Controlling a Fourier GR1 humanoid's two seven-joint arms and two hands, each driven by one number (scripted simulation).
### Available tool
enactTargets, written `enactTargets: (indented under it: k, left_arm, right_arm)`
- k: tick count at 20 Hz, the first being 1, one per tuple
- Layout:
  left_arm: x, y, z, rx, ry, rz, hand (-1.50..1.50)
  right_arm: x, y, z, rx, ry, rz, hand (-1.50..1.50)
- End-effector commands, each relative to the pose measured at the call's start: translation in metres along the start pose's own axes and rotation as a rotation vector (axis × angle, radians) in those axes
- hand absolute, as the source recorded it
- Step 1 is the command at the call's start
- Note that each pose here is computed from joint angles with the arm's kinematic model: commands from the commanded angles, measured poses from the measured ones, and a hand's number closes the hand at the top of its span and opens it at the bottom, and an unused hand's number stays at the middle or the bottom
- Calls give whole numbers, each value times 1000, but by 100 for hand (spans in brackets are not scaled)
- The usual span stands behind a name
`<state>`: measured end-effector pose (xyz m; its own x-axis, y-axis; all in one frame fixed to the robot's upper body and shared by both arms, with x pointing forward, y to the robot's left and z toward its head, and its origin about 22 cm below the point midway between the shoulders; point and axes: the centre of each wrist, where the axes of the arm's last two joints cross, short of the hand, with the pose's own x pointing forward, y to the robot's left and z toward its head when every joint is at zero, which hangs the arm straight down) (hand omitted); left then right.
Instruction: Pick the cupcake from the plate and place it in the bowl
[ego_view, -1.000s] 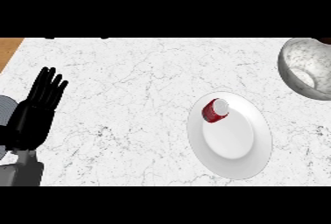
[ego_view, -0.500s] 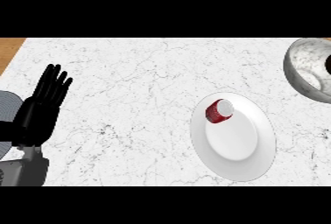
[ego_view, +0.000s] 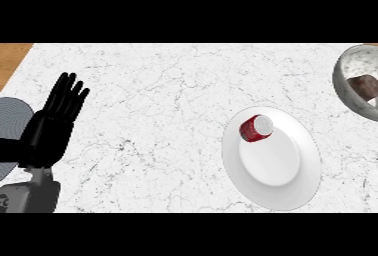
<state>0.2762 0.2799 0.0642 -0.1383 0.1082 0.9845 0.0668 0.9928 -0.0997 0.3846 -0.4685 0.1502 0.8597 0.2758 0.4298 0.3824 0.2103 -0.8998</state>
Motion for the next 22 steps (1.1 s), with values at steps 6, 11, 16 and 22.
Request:
enactTargets:
  k: [6, 11, 16, 22]
  left_arm:
    - [6, 5, 0, 16, 4, -14, 0]
    - [6, -4, -2, -5, -4, -4, 0]
    - [-1, 9, 7, 20, 12, 3, 0]
    - [1, 16, 6, 47, 30, -26, 0]
  right_arm:
    - [-39, 1, -20, 84, -134, -210, -150]
    - [-15, -20, -16, -74, -166, -556, -150]
    - [-31, -31, -27, -187, -122, -757, -150]
    - [-81, -30, -44, -245, -52, -782, -150]
